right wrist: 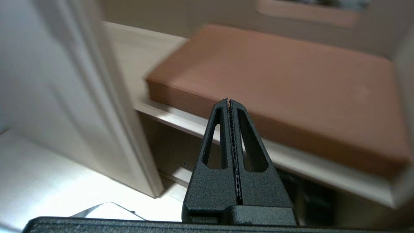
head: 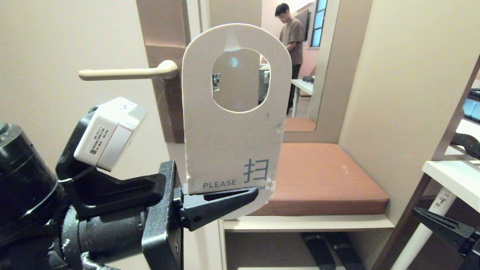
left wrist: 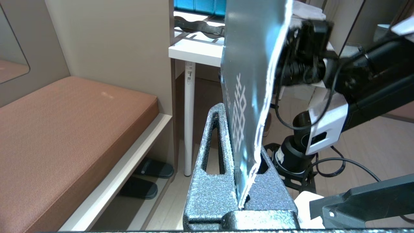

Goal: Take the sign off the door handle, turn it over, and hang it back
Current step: Hang the sign back with the other side facing out

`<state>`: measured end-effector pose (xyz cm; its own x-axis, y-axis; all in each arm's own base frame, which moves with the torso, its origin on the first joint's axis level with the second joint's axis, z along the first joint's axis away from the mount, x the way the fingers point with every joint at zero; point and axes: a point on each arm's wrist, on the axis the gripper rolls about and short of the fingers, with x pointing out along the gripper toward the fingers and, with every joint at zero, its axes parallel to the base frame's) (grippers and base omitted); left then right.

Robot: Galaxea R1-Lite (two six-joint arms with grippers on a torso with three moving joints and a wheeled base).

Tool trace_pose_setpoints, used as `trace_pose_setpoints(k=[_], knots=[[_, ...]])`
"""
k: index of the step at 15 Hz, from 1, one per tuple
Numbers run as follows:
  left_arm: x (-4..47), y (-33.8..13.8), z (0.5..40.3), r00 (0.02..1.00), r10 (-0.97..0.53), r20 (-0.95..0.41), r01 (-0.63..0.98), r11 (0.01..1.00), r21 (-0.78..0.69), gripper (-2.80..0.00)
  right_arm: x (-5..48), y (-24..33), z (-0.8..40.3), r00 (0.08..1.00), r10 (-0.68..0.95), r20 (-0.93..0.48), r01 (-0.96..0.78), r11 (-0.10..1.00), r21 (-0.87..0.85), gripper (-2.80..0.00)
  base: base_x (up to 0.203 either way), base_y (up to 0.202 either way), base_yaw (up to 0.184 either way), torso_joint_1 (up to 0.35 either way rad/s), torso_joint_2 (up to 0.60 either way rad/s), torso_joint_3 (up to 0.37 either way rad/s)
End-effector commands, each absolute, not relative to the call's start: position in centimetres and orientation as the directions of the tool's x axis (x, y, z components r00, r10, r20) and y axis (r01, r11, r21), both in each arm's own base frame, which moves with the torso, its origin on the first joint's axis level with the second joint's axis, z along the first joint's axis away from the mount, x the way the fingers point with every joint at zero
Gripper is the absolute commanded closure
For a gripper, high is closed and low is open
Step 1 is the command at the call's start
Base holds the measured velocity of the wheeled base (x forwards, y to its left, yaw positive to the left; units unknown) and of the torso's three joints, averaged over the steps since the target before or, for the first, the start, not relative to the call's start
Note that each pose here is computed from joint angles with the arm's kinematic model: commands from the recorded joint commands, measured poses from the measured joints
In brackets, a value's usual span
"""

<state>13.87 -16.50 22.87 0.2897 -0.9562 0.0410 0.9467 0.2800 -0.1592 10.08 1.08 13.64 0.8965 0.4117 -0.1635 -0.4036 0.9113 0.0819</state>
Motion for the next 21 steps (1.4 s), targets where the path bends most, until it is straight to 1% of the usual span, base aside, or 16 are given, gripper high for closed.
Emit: trace_pose_setpoints(k=[1, 7, 12, 14, 16, 17, 19, 21], knots=[[13.9, -16.5, 22.9, 0.288, -0.957, 0.043, 0.947, 0.278, -0.159, 0.0, 9.2, 0.9, 12.9, 0.916, 0.364, -0.168, -0.356, 0.931, 0.075, 0.0, 0.0, 0.0, 0.0, 0.0, 0.0, 0.0], [14.5, -16.1, 22.9, 0.319, -0.947, 0.041, 0.937, 0.309, -0.161, 0.0, 5.7, 0.5, 12.3, 0.963, 0.215, -0.162, -0.208, 0.976, 0.06, 0.0, 0.0, 0.0, 0.0, 0.0, 0.0, 0.0], [14.6, -15.9, 22.9, 0.327, -0.944, 0.044, 0.935, 0.316, -0.16, 0.0, 1.1, 0.3, 10.3, 0.982, 0.145, -0.119, -0.142, 0.989, 0.041, 0.0, 0.0, 0.0, 0.0, 0.0, 0.0, 0.0], [14.6, -15.9, 22.9, 0.327, -0.944, 0.046, 0.935, 0.317, -0.16, 0.0, -0.3, 0.3, 9.1, 0.983, 0.112, -0.148, -0.107, 0.994, 0.039, 0.0, 0.0, 0.0, 0.0, 0.0, 0.0, 0.0], [14.6, -15.8, 22.9, 0.33, -0.943, 0.045, 0.934, 0.319, -0.16, 0.0, -0.9, 0.1, 8.6, 0.985, 0.034, -0.168, -0.029, 0.999, 0.029, 0.0, 0.0, 0.0, 0.0, 0.0, 0.0, 0.0], [14.6, -15.8, 22.9, 0.33, -0.943, 0.046, 0.934, 0.32, -0.159, 0.0, -1.0, 0.1, 8.6, 0.985, 0.02, -0.171, -0.016, 1.0, 0.027, 0.0, 0.0, 0.0, 0.0, 0.0, 0.0, 0.0], [14.6, -15.5, 23.0, 0.34, -0.939, 0.049, 0.931, 0.329, -0.157, 0.0, -1.0, 0.1, 8.6, 0.986, 0.018, -0.165, -0.015, 1.0, 0.022, 0.0, 0.0, 0.0, 0.0, 0.0, 0.0, 0.0], [14.6, -15.0, 23.0, 0.357, -0.933, 0.052, 0.926, 0.346, -0.155, 0.0, -1.3, 0.1, 8.5, 0.991, 0.022, -0.129, -0.022, 1.0, 0.006, 0.0, 0.0, 0.0, 0.0, 0.0, 0.0, 0.0]])
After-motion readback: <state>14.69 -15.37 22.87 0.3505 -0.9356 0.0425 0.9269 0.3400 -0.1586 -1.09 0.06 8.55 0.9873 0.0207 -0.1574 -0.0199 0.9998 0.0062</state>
